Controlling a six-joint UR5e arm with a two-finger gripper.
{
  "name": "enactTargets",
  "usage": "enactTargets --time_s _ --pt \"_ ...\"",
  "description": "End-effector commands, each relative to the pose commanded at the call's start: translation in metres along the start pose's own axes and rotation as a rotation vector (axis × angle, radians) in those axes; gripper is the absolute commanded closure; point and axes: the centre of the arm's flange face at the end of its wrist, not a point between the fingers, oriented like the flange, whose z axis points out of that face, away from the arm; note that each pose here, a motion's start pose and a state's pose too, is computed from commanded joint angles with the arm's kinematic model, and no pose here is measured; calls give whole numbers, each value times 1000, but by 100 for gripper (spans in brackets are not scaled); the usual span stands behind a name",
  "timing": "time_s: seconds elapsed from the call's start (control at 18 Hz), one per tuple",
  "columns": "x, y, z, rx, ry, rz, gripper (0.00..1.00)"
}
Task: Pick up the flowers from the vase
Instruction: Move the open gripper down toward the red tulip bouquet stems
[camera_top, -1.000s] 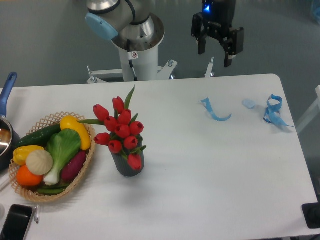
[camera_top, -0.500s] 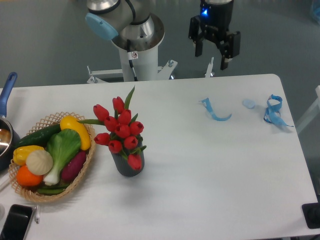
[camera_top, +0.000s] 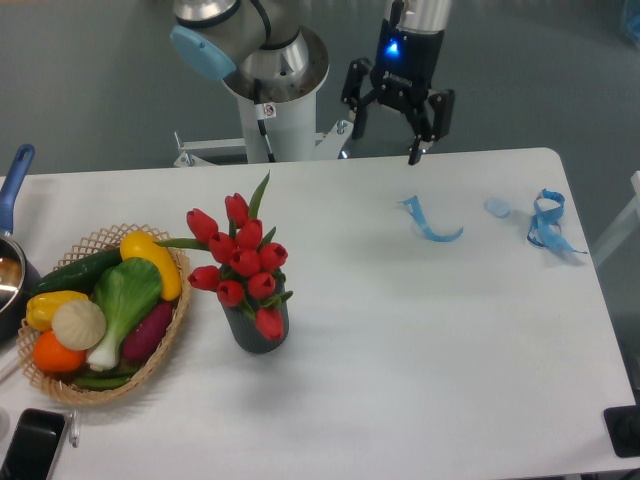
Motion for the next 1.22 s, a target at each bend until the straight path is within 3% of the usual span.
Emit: enactTargets --time_s 0.17,0.33,0.72,1.22 --pt "-5 1 8 17 -7 10 0" --pt "-6 -7 26 92 46 8 0" --pt "-8 -20 77 122 128 40 0" --pt "-9 -33 107 269 202 -32 0"
